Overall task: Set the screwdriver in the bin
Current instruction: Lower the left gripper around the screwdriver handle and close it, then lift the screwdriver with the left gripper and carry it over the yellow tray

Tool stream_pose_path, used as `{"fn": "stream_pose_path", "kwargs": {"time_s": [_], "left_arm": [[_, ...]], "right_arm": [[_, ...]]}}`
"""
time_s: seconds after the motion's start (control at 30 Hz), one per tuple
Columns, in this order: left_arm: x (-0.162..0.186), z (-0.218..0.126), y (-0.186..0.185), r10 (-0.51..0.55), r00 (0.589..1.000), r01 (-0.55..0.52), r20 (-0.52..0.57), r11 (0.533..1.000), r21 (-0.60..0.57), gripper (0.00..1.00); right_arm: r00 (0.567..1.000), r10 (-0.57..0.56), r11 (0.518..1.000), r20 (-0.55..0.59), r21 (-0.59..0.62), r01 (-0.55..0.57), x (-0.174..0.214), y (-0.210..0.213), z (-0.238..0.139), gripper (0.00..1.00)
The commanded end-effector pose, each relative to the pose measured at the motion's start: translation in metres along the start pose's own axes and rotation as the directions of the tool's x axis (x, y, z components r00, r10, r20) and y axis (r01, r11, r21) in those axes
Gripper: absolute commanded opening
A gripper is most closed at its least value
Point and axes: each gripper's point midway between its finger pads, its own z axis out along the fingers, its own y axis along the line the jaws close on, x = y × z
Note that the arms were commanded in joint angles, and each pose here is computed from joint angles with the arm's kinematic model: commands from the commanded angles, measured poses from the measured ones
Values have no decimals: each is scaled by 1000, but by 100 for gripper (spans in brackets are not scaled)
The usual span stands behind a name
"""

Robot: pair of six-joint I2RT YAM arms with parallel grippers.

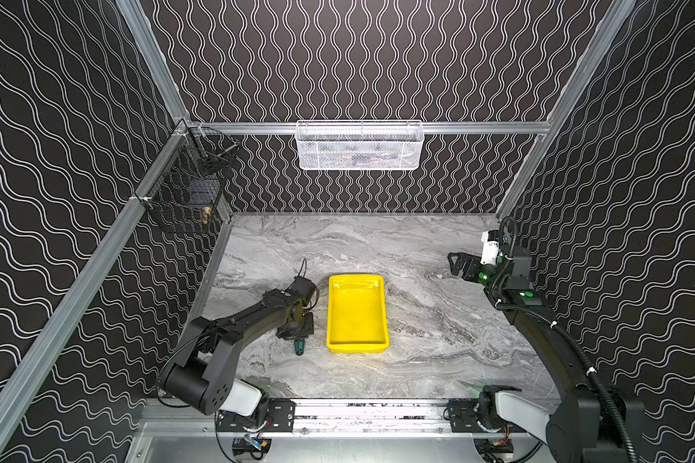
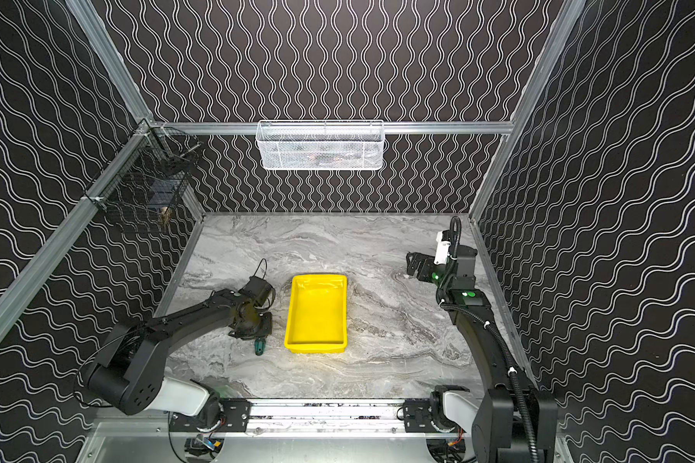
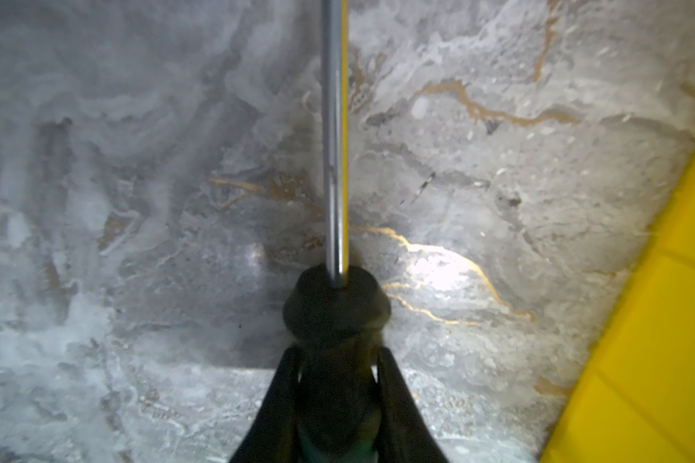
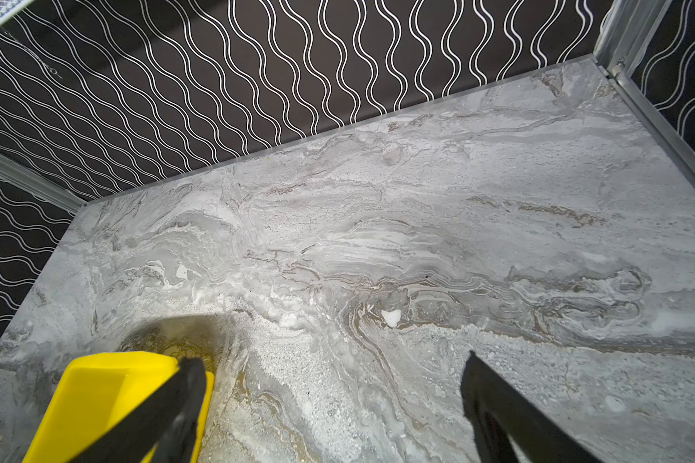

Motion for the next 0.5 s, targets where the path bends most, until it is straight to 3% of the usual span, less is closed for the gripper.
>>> {"fn": "stream_pose_path", "kwargs": {"time_s": [0.0, 0.47], "left_arm": [[3, -7, 1, 6, 1000, -6, -16, 1000, -5, 0], [-12, -55, -7, 38, 997, -39, 61, 999, 6, 0]], "right_arm": [[1000, -13, 1000, 7, 3, 13, -2, 0, -1, 99], [1000, -15, 1000, 10, 1, 15, -3, 1, -1, 99]]}}
